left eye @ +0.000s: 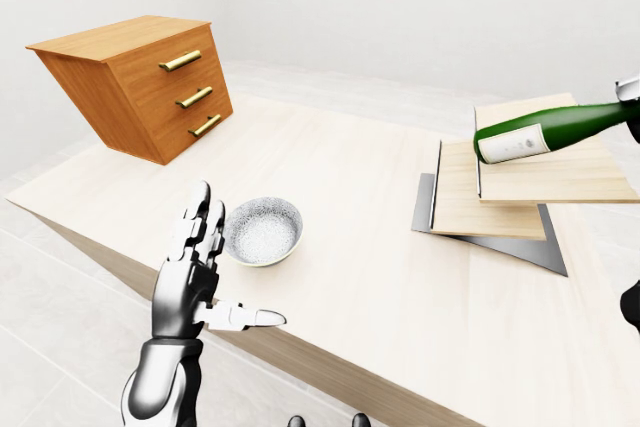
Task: Put the wine bottle on the wine rack.
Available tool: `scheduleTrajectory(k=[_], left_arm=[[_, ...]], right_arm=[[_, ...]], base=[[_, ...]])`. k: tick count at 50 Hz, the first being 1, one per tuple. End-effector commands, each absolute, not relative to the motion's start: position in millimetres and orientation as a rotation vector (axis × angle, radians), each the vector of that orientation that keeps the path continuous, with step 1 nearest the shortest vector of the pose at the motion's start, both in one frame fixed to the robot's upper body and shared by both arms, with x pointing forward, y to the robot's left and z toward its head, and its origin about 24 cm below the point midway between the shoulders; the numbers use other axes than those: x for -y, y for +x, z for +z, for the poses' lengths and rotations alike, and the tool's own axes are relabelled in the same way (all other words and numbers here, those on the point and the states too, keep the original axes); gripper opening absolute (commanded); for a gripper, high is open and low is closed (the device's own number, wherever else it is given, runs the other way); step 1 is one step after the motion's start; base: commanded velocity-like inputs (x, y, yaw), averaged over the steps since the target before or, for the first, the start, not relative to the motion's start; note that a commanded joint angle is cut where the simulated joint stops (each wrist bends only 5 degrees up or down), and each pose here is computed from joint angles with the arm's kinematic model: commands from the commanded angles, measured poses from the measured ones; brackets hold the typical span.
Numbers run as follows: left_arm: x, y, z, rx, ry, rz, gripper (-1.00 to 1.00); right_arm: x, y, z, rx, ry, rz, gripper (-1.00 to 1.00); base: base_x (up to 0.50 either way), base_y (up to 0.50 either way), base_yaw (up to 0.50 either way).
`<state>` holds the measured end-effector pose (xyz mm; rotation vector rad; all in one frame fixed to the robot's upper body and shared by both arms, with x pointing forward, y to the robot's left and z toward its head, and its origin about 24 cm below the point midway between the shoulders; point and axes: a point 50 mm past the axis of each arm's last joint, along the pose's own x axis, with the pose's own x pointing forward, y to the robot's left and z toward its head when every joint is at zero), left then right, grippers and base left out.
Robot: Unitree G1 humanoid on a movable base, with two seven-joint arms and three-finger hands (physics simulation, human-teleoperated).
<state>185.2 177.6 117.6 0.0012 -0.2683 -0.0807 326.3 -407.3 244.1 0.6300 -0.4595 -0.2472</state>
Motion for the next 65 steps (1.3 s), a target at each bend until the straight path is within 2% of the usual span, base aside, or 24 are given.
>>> scheduleTrajectory(k=[1,10,12,16,22,23,25,27,28,29,30,65], left_arm=[[-177,185,116,0.262,0.000,-0.081,1.00],[-177,185,117,0.264,0.000,-0.082,1.00],[-177,185,116,0.260,0.000,-0.082,1.00],[-177,185,115,0.256,-0.002,-0.083,1.00],[-177,185,114,0.254,-0.002,-0.083,1.00],[-177,185,114,0.251,-0.002,-0.083,1.00],[-177,186,112,0.242,-0.003,-0.084,1.00],[-177,186,109,0.230,-0.007,-0.085,1.00],[-176,186,109,0.228,-0.007,-0.086,1.00],[-176,186,109,0.228,-0.007,-0.086,1.00],[-176,186,109,0.230,-0.006,-0.086,1.00],[-176,187,104,0.206,-0.012,-0.088,1.00]], right_arm=[[436,294,178,0.202,0.514,-0.434,-1.00],[443,285,171,0.184,0.507,-0.459,-1.00],[444,283,169,0.178,0.503,-0.461,-0.85],[443,283,168,0.168,0.493,-0.459,-0.40],[446,280,166,0.160,0.485,-0.466,-0.22],[446,279,166,0.157,0.478,-0.463,-0.03],[448,278,167,0.160,0.476,-0.468,0.20],[449,276,167,0.159,0.474,-0.474,0.69],[450,275,168,0.163,0.472,-0.476,0.80],[450,275,169,0.165,0.471,-0.477,0.84],[452,274,172,0.174,0.467,-0.481,1.00],[459,268,197,0.270,0.468,-0.520,1.00]], base=[[0.00,0.00,0.00],[0.00,0.00,0.00],[0.00,0.00,0.00],[0.00,0.00,0.00],[0.00,0.00,0.00],[0.00,0.00,0.00],[0.00,0.00,0.00],[0.00,0.00,0.00],[0.00,0.00,0.00],[0.00,0.00,0.00],[0.00,0.00,0.00],[0.00,0.00,0.00]])
